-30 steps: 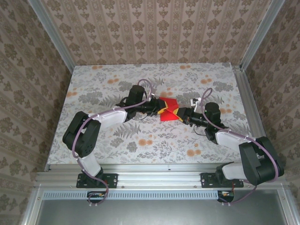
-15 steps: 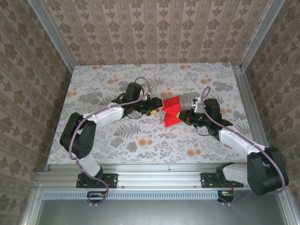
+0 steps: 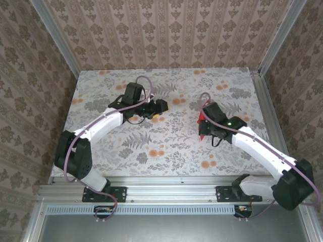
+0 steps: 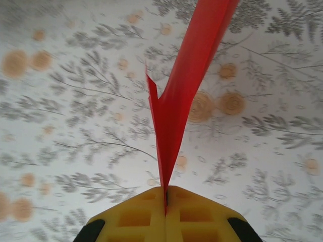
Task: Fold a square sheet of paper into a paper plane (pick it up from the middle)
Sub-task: Turn over the paper at the center of the table.
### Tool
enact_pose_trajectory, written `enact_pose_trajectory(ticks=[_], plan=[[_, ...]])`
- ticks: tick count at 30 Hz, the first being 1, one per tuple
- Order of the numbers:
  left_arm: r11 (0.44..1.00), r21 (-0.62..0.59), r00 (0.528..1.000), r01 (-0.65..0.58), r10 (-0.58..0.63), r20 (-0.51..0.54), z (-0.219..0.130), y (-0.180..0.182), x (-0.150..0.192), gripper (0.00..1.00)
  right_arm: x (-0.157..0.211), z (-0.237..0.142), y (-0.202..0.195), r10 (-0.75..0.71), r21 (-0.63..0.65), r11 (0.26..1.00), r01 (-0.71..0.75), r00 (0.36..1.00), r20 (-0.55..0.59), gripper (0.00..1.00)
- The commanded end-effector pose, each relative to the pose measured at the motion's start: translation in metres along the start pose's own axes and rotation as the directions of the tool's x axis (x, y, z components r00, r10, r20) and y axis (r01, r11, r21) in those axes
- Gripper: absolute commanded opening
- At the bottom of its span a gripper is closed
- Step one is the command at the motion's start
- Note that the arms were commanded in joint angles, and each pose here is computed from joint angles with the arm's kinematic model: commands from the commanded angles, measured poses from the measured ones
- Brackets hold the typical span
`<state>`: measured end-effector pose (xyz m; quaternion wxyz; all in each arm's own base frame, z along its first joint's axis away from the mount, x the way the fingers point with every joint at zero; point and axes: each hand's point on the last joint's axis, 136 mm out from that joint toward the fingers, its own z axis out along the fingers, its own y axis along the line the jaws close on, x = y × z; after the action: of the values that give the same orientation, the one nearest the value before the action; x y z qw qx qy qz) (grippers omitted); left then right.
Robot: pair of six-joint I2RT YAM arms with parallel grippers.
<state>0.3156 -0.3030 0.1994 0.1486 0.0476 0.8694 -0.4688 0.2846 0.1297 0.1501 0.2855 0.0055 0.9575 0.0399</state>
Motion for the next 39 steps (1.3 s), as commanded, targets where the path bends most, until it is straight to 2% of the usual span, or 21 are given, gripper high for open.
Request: enact_pose_trajectory(ticks=[1,4,7,15,20,23,28,33,39], plan=[[0.999,-0.011,0.999,-0.038,0.038,0.005,-0.027,-0.003,0.006,0.65,0.003,-0.001,-0.025,-0.141,0.28,0.949,0.143,0.99,-0.03,0.01],[0.999,-0.047,0.999,-0.021,0.023,0.035,-0.048,0.008,0.007,0.66,0.006,0.011,-0.005,-0.212,0.322,0.919,0.225,0.974,-0.077,0.02],[0.997,-0.083,0.999,0.007,-0.003,0.051,-0.067,0.024,0.01,0.66,0.016,0.029,0.024,-0.263,0.314,0.903,0.294,0.955,-0.139,0.03],[0.994,-0.081,0.995,0.069,-0.063,0.076,-0.091,0.047,0.02,0.67,0.054,0.074,0.111,-0.323,0.134,0.922,0.362,0.914,-0.247,0.11],[0.994,-0.08,0.994,0.079,-0.073,0.075,-0.097,0.052,0.022,0.67,0.07,0.091,0.147,-0.339,0.044,0.931,0.363,0.901,-0.27,0.19],[0.993,-0.077,0.994,0.091,-0.085,0.071,-0.098,0.057,0.026,0.67,0.075,0.096,0.162,-0.323,-0.014,0.943,0.332,0.909,-0.264,0.22],[0.992,-0.076,0.993,0.101,-0.096,0.065,-0.096,0.062,0.029,0.67,0.081,0.103,0.183,-0.305,-0.115,0.952,0.284,0.916,-0.26,0.34],[0.991,-0.069,0.992,0.117,-0.114,0.049,-0.09,0.067,0.033,0.67,0.075,0.092,0.201,-0.262,-0.245,0.947,0.207,0.94,-0.219,0.43],[0.991,-0.064,0.993,0.119,-0.119,0.017,-0.077,0.071,0.041,0.66,0.055,0.062,0.185,-0.121,-0.399,0.916,0.04,0.976,-0.18,0.54]])
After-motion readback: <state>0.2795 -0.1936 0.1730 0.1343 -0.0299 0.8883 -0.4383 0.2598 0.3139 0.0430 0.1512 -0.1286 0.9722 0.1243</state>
